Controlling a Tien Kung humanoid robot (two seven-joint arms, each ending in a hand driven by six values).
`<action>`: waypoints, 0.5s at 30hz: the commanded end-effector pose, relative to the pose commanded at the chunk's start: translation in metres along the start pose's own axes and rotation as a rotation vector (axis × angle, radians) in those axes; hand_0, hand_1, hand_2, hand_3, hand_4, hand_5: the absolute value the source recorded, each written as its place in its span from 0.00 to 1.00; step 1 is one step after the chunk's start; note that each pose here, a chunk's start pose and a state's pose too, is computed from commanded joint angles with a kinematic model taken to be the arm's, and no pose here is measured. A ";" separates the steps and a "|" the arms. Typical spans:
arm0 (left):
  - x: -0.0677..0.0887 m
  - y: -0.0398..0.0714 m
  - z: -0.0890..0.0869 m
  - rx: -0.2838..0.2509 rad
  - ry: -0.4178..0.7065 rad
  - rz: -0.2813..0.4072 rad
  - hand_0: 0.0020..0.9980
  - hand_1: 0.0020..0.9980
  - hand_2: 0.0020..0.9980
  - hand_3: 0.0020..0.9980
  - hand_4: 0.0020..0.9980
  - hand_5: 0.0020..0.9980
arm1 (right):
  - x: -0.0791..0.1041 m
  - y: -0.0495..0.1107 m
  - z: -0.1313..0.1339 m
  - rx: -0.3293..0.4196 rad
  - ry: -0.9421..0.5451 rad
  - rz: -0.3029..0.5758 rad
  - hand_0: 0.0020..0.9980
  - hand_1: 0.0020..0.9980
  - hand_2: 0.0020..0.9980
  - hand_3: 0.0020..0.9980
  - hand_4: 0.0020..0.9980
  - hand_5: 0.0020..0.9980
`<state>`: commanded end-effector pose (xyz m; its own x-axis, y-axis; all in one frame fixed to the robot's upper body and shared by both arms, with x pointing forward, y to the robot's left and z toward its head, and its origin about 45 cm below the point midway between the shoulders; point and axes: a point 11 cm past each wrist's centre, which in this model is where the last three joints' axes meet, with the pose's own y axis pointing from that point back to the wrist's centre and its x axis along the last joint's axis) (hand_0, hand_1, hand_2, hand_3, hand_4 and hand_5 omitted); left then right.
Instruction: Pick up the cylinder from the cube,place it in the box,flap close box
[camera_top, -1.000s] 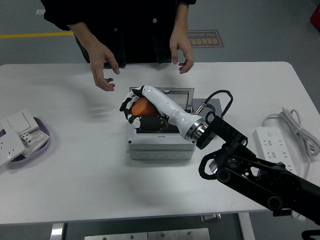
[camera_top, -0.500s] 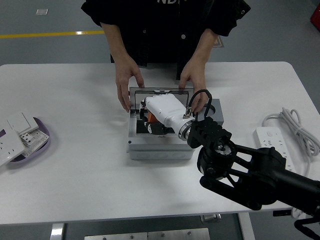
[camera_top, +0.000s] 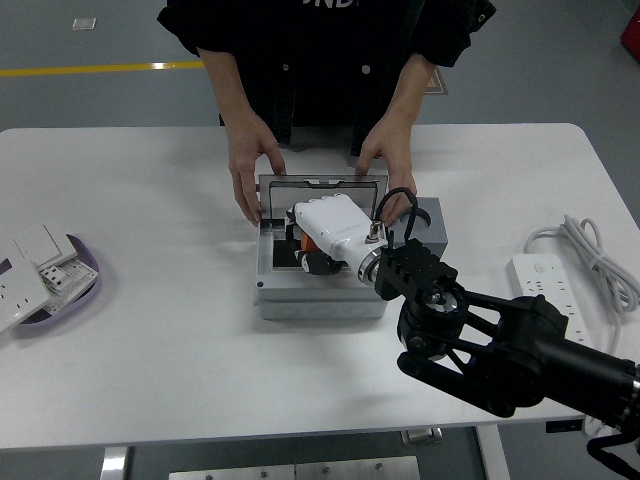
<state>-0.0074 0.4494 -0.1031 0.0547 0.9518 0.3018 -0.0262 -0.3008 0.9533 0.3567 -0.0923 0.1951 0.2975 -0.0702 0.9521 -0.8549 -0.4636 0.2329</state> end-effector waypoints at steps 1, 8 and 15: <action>0.000 0.000 0.000 0.000 0.000 0.000 0.59 0.63 0.62 0.64 0.70 0.22 | -0.001 0.000 0.000 0.001 -0.004 -0.001 0.74 0.66 0.67 0.67 0.56 0.32; -0.001 0.000 0.001 -0.002 -0.001 -0.001 0.59 0.63 0.62 0.64 0.70 0.22 | -0.004 0.001 -0.001 0.017 -0.038 -0.005 0.77 0.67 0.69 0.69 0.75 0.47; -0.001 0.000 0.002 -0.003 -0.002 -0.002 0.59 0.63 0.62 0.64 0.70 0.22 | 0.000 0.004 -0.003 0.048 -0.133 0.021 0.77 0.67 0.69 0.70 0.79 0.44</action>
<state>-0.0059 0.4484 -0.1033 0.0566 0.9523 0.2997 -0.0288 -0.2985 0.9540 0.3522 -0.0915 0.1969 0.3358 -0.1951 0.9215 -0.8411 -0.5026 0.2001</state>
